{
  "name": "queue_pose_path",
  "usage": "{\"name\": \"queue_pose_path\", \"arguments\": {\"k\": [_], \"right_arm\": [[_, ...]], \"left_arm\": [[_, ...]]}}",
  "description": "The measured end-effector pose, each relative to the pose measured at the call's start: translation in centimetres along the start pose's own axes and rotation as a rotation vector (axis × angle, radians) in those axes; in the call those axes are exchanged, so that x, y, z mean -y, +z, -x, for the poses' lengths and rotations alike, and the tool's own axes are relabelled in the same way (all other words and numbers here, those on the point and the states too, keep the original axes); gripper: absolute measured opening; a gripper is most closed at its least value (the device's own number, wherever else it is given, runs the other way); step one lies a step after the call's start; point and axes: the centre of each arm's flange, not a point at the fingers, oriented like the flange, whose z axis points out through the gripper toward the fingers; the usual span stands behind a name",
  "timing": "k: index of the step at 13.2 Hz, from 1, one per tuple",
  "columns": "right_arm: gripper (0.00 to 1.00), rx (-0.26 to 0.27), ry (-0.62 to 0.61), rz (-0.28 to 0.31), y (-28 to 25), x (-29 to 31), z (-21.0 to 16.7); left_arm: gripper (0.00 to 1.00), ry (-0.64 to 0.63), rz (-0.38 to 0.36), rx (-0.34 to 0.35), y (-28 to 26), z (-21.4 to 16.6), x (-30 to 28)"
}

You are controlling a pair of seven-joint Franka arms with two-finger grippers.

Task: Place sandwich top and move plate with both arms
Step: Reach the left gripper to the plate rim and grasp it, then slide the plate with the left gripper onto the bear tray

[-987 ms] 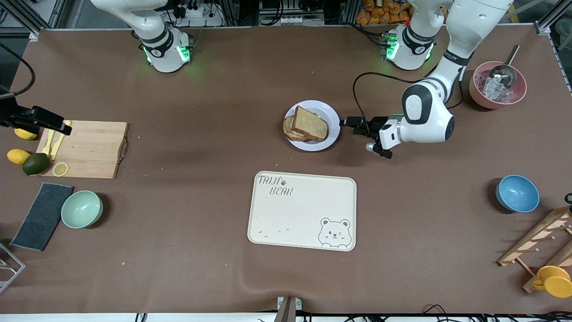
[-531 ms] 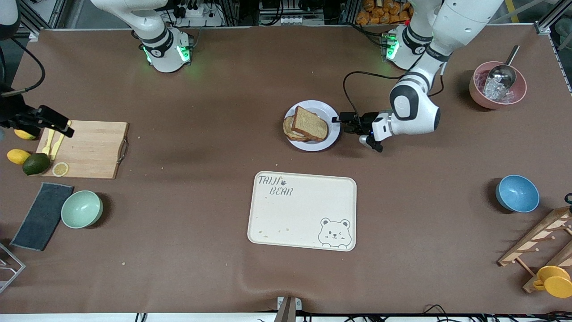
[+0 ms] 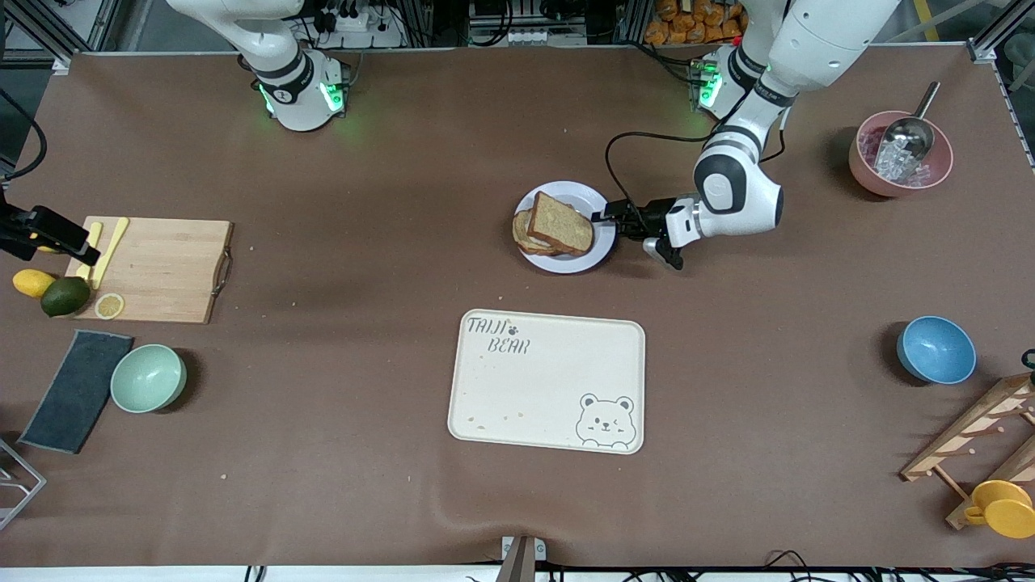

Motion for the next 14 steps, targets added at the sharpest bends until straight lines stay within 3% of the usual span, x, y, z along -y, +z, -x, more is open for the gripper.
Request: {"name": "queue_pose_path", "arguments": {"k": [2,4,5,9,14], "right_arm": [[1.00,-0.010,-0.043,0.041,-0.5,2.4,-0.1],[1.00,-0.013,-0.048,0.044,-0.7,2.6,-0.1],[1.00,-0.014,-0.045,0.045,-0.7,2.5,-0.1],[1.00,-0.015,-0.038,0.047,-1.0,2.0,-0.1],[1.00,-0.006,-0.034,0.050,-2.1,1.8,0.1]], "left_arm": [[0.36,-0.003,-0.002,0.005,0.2,0.3,0.3],[0.13,-0.011,-0.001,0.012,0.4,0.5,0.6],[0.09,-0.016,0.000,0.013,0.6,0.6,0.8],[0.09,-0.028,0.017,-0.006,0.8,0.7,1.0],[0.09,-0.076,0.036,-0.085,-0.2,-0.3,1.1]]}}
